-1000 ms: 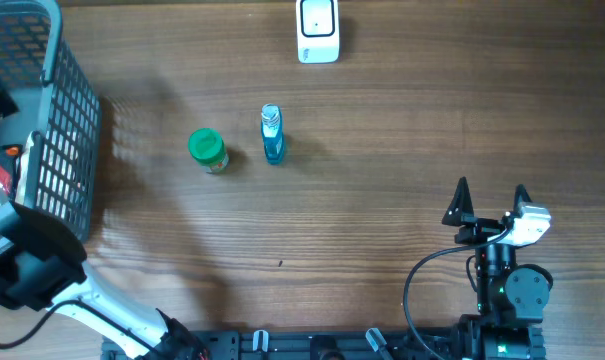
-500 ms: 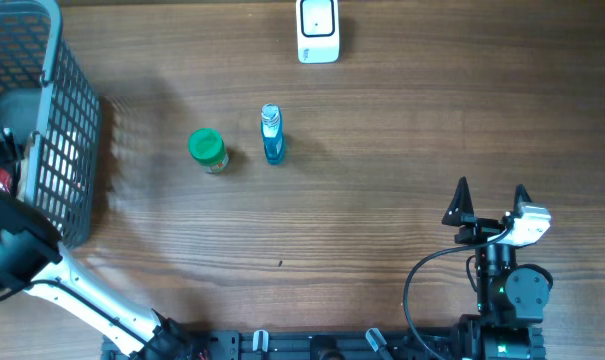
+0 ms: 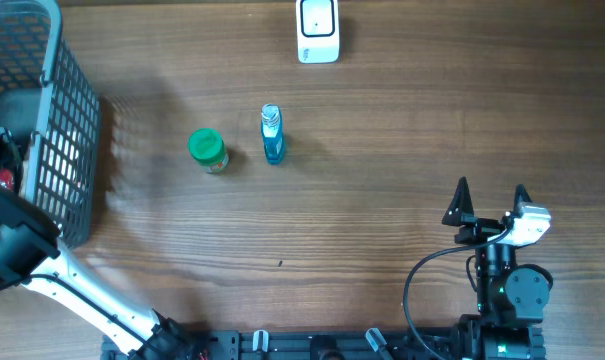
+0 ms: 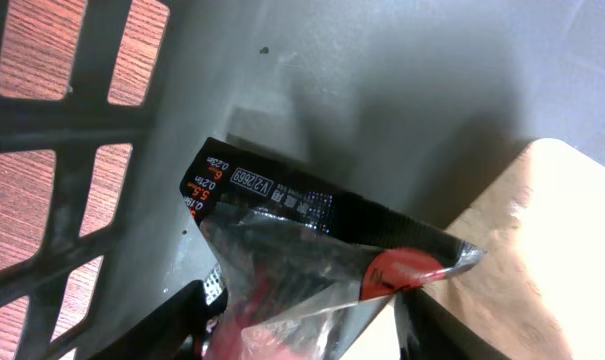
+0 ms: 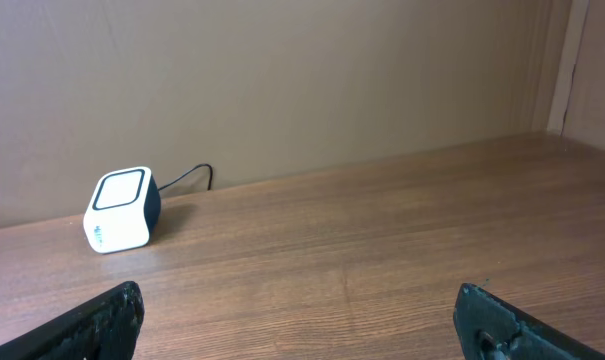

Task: Scan the item barcode
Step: 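Reach into the basket and grasp the red snack packet with left gripper, then swing the red packet over the scanner and drop it on the table, then reach the left gripper into the basket toward the clear plastic bag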

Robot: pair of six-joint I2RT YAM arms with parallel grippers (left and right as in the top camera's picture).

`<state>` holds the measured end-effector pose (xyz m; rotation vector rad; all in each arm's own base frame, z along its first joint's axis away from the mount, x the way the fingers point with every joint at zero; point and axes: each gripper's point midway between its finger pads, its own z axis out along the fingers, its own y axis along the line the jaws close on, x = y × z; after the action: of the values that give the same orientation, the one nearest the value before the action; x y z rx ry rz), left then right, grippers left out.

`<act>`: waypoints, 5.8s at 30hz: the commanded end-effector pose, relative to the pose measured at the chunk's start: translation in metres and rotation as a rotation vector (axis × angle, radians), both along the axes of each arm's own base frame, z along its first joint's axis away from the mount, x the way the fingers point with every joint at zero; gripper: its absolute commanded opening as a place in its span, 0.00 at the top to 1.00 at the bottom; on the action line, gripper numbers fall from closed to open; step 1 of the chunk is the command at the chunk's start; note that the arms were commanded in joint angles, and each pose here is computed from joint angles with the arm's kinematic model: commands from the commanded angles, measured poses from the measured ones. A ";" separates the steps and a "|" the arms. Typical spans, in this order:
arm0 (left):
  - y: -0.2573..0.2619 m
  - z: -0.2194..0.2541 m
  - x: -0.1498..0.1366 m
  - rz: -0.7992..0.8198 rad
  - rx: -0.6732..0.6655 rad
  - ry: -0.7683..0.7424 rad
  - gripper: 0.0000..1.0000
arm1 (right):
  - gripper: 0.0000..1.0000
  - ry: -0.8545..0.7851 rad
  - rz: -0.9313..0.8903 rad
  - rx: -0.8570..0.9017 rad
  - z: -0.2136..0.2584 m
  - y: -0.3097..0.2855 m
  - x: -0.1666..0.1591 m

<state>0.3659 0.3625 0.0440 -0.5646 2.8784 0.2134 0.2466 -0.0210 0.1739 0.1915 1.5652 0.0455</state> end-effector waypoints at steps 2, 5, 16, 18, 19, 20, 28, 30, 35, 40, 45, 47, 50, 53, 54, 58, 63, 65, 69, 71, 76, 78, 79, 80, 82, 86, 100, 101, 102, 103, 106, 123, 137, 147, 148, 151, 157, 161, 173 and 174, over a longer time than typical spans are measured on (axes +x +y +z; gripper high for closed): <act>-0.005 -0.030 -0.004 -0.009 -0.047 0.042 0.67 | 0.00 -0.003 0.020 -0.020 0.001 0.004 0.000; -0.006 -0.035 -0.005 -0.009 -0.054 0.049 0.91 | 0.00 -0.003 0.019 -0.020 0.001 0.004 0.000; -0.016 -0.035 0.002 0.016 -0.107 0.010 0.96 | 0.00 -0.003 0.019 -0.020 0.001 0.004 0.000; -0.022 -0.035 0.005 0.031 -0.139 -0.011 0.96 | 0.00 -0.003 0.019 -0.020 0.001 0.004 0.000; -0.023 -0.033 0.007 0.055 -0.142 -0.021 0.96 | 0.00 -0.003 0.019 -0.020 0.001 0.004 0.000; -0.022 -0.028 0.010 0.076 -0.141 -0.034 0.96 | 0.00 -0.003 0.020 -0.020 0.001 0.004 0.000; -0.041 0.080 0.052 0.101 -0.175 -0.330 0.96 | 0.00 -0.003 0.019 -0.020 0.001 0.004 0.000; -0.051 0.121 0.056 0.079 -0.161 -0.413 0.96 | 0.00 -0.003 0.019 -0.020 0.001 0.004 0.000; -0.068 0.222 0.045 0.033 -0.039 -0.572 0.96 | 0.00 -0.003 0.019 -0.020 0.001 0.004 0.000; -0.105 0.317 0.021 -0.039 0.032 -0.757 0.96 | 0.00 -0.003 0.019 -0.020 0.001 0.004 0.000; -0.180 0.387 0.006 -0.209 -0.108 -0.964 0.96 | 0.00 -0.003 0.020 -0.020 0.001 0.004 0.000; -0.221 0.401 0.004 -0.311 -0.235 -1.012 0.96 | 0.00 -0.003 0.019 -0.020 0.001 0.004 0.000; -0.294 0.400 0.004 -0.478 -0.469 -0.986 0.96 | 0.00 -0.003 0.019 -0.020 0.001 0.004 0.000; -0.359 0.385 -0.002 -0.638 -0.567 -0.888 0.96 | 0.00 -0.003 0.019 -0.020 0.001 0.004 0.000; -0.385 0.380 -0.006 -0.704 -0.601 -0.851 0.96 | 0.00 -0.003 0.020 -0.020 0.001 0.004 0.000; -0.463 0.366 -0.021 -0.882 -0.645 -0.728 0.96 | 0.00 -0.003 0.019 -0.020 0.001 0.004 0.000; -0.547 0.338 -0.041 -1.088 -0.573 -0.586 0.96 | 0.00 -0.003 0.019 -0.020 0.001 0.004 0.000; -0.585 0.318 -0.053 -1.181 -0.549 -0.514 0.96 | 0.00 -0.003 0.019 -0.020 0.001 0.004 0.000; -0.645 0.267 -0.059 -1.300 -0.514 -0.411 0.96 | 0.00 -0.003 0.020 -0.020 0.001 0.004 0.000; -0.665 0.241 -0.056 -1.317 -0.523 -0.383 0.96 | 0.00 -0.003 0.019 -0.020 0.001 0.004 0.000; -0.689 0.141 -0.032 -1.269 -0.484 -0.319 0.96 | 0.00 -0.003 0.019 -0.020 0.001 0.004 0.000; -0.689 0.106 -0.026 -1.240 -0.471 -0.304 0.96 | 0.00 -0.003 0.020 -0.020 0.001 0.004 0.000; -0.687 0.091 -0.025 -1.232 -0.457 -0.302 0.96 | 0.00 -0.003 0.019 -0.020 0.001 0.004 0.000; -0.686 0.073 -0.025 -1.228 -0.447 -0.295 0.96 | 0.00 -0.003 0.019 -0.020 0.001 0.004 0.000; -0.682 0.039 -0.034 -1.231 -0.447 -0.267 0.96 | 0.00 -0.003 0.019 -0.019 0.001 0.004 0.000; -0.670 -0.003 -0.050 -1.197 -0.429 -0.221 0.96 | 0.00 -0.003 0.019 -0.020 0.001 0.004 0.000; -0.658 0.092 -0.058 -1.181 -0.394 -0.350 0.00 | 0.00 -0.003 0.019 -0.020 0.001 0.004 0.000; -0.656 0.132 -0.058 -1.154 -0.400 -0.417 0.00 | 0.00 -0.003 0.020 -0.020 0.001 0.004 0.000; -0.650 0.174 -0.058 -1.102 -0.405 -0.484 0.00 | 0.00 -0.003 0.020 -0.020 0.001 0.004 0.000; -0.645 0.199 -0.061 -1.087 -0.412 -0.520 0.00 | 0.00 -0.003 0.019 -0.020 0.001 0.004 0.000; -0.614 0.287 -0.072 -1.049 -0.383 -0.652 0.00 | 0.00 -0.003 0.020 -0.020 0.001 0.004 0.000; -0.136 0.410 -0.027 0.303 -0.044 -0.957 0.00 | 0.00 -0.003 0.019 -0.020 0.001 0.004 0.000; -0.082 0.113 0.020 0.025 -0.287 -0.216 0.00 | 0.00 -0.003 0.019 -0.019 0.001 0.004 0.000; -0.105 0.080 0.009 -0.213 -0.350 -0.159 0.00 | 0.00 -0.003 0.019 -0.020 0.001 0.004 0.000; -0.105 0.080 0.009 -0.213 -0.350 -0.158 0.00 | 0.00 -0.003 0.019 -0.020 0.001 0.004 0.000; -0.105 0.076 0.008 -0.229 -0.352 -0.150 0.00 | 0.00 -0.003 0.019 -0.020 0.001 0.004 0.000; -0.113 0.049 0.004 -0.236 -0.366 -0.109 0.00 | 0.00 -0.003 0.020 -0.020 0.001 0.004 0.000; -0.126 0.034 0.008 -0.267 -0.379 -0.092 0.00 | 0.00 -0.003 0.019 -0.020 0.001 0.004 0.000; -0.068 -0.002 -0.037 -0.026 0.024 0.265 0.00 | 0.00 -0.003 0.020 -0.020 0.001 0.004 0.000; -0.064 -0.001 -0.040 -0.011 0.045 0.280 0.00 | 0.00 -0.003 0.020 -0.020 0.001 0.004 0.000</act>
<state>0.3522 0.2700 0.0446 -0.3818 3.0692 0.0932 0.2466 -0.0206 0.1739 0.1894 1.5655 0.0476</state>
